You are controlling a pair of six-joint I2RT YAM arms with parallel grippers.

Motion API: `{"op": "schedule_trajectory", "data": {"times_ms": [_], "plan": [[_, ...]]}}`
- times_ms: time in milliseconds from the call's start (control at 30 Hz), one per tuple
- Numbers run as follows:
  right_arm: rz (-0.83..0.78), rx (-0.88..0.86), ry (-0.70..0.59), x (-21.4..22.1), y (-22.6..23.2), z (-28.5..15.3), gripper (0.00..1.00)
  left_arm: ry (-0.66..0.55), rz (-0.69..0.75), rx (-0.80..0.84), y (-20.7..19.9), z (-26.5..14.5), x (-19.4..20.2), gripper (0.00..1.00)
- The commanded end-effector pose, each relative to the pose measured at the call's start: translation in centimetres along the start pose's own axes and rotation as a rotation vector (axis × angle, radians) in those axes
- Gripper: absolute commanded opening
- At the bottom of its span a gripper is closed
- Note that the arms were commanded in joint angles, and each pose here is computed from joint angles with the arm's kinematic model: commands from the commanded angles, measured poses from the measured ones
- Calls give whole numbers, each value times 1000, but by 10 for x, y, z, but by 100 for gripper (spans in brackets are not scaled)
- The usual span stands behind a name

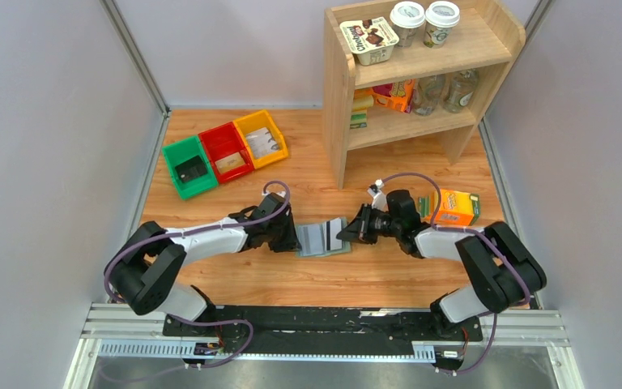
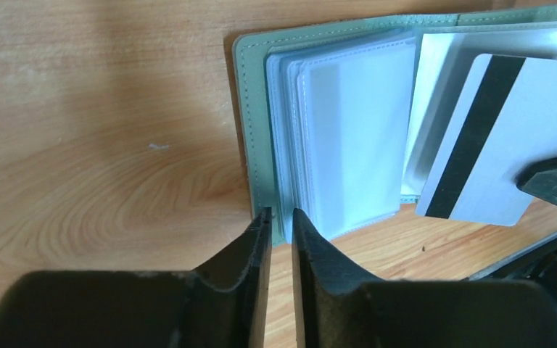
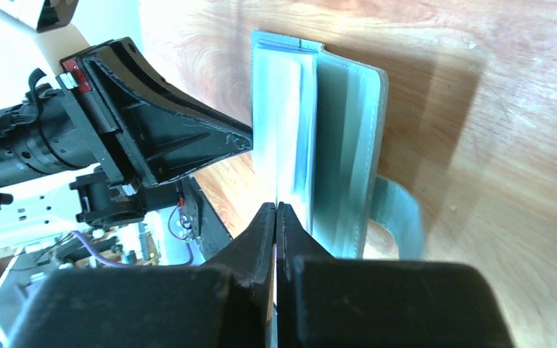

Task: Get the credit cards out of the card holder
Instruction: Remove the credit card from the card holder, then place the credit card in the storage box.

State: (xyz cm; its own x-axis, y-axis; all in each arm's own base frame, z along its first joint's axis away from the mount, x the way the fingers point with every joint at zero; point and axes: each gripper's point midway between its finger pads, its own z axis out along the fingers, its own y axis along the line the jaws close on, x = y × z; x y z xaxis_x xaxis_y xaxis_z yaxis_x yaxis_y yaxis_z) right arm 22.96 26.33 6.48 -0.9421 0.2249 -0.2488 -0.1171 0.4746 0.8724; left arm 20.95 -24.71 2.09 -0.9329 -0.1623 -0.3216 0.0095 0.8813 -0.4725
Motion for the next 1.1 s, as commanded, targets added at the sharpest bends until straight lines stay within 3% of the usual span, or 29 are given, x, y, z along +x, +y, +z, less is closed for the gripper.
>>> {"op": "schedule_trajectory", "data": {"times_ms": [0,200,433,767,1067], "plan": [[-106,106,-24,-9,-1,-15,0,-50,26,-2,-5,-18,-10,27],[-243,204,-52,-18,18,-42,0,-130,29,55,-24,-57,-33,53],[-550,327,-136,-28,71,-61,0,-253,4,141,-50,-132,-60,71],[-1106,545,-413,-36,147,-69,0,-327,-118,394,-103,-215,-77,75],[-1395,694,-572,-29,179,-71,0,-311,-232,458,-123,-226,-87,75]]}}
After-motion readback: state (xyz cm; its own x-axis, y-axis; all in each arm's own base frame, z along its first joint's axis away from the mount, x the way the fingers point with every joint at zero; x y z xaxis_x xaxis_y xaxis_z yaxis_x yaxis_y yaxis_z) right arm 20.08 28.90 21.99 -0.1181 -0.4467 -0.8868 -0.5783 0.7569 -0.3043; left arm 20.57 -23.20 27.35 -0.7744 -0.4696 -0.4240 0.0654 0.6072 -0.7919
